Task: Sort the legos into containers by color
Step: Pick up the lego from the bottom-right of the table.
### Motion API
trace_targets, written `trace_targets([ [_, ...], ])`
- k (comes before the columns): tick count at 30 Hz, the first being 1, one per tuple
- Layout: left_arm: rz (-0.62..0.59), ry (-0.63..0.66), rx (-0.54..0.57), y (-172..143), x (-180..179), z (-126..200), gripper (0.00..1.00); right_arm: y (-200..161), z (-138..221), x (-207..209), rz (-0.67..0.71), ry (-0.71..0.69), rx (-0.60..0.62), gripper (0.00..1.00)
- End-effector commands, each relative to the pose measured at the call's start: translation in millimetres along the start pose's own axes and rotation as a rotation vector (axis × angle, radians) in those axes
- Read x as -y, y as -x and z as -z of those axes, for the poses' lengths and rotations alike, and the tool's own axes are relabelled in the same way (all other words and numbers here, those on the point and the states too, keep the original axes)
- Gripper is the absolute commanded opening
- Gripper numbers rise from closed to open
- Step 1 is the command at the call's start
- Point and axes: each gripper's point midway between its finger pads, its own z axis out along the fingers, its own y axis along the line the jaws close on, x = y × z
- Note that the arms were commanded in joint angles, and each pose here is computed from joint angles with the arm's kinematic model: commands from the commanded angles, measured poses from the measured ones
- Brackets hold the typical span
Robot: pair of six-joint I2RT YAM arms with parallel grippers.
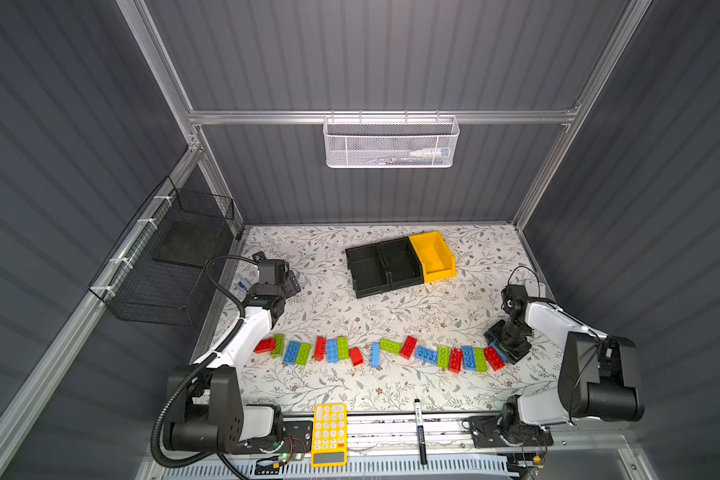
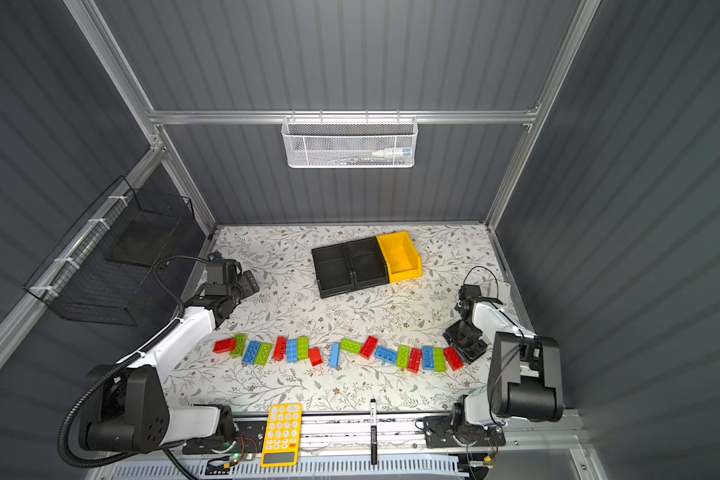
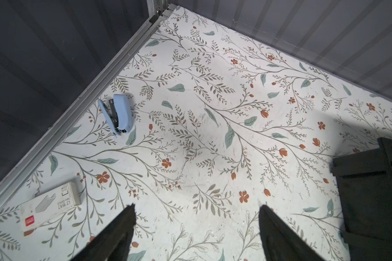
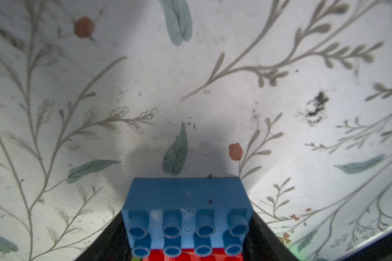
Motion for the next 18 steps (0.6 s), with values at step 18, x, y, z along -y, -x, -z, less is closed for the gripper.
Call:
trace_targets([
  [18, 0.055, 0.004, 0.009, 8, -2, 9, 0.86, 58, 139, -102, 0.277, 0.264, 0.349, 0.49],
])
